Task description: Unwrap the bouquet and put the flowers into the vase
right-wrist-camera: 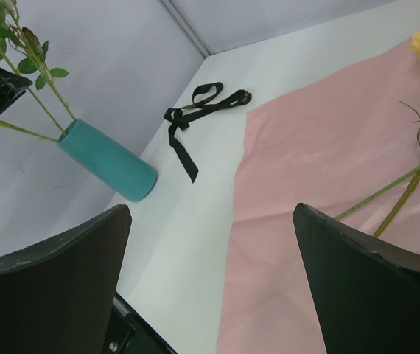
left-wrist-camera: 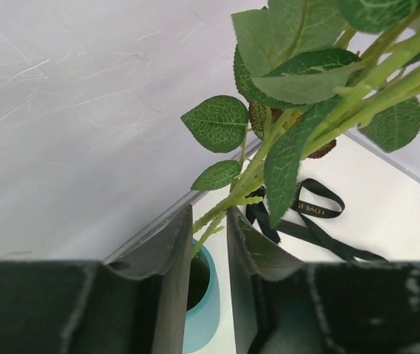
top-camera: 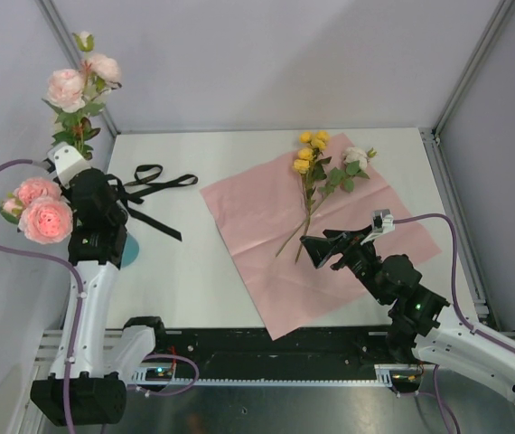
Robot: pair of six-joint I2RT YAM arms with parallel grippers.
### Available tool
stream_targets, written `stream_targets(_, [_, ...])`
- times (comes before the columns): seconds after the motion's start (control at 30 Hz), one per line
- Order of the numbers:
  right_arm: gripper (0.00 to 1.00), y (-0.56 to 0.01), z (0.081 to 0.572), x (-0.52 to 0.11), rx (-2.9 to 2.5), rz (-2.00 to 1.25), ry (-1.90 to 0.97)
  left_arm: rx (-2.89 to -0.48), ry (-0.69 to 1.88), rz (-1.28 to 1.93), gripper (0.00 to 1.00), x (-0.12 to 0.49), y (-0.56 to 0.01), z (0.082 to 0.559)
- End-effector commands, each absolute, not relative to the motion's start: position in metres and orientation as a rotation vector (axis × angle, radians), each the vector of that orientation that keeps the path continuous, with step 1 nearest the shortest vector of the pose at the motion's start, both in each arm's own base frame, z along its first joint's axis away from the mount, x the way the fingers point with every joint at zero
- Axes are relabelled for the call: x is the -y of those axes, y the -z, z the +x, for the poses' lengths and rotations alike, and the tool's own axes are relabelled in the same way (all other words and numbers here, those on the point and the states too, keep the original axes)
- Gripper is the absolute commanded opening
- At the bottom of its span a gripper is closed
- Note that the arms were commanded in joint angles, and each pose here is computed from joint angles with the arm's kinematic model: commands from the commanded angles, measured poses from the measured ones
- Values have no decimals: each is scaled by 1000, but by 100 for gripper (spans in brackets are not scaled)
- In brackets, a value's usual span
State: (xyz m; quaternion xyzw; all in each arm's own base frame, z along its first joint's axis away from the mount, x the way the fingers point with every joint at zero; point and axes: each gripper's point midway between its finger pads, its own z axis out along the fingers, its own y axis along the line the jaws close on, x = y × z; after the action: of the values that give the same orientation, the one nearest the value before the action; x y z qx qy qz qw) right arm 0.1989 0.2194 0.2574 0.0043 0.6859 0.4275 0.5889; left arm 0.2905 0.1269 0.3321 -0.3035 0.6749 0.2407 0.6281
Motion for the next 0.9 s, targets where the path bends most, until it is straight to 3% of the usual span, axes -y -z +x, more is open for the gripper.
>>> stream_targets(0.0, [99,-266,200,-217,-1565,23,-1002,-1477,-458,-733,33,-126,-354,287])
stream_targets(0.37, [99,-269,200,-223,-1556,11,-1023,-1479,-502,-638,61,-124,-379,268])
stream_targets(0.87, [98,-269,200,-228,-1555,6,-1037,-1529,-517,-423,68,-110,-401,262])
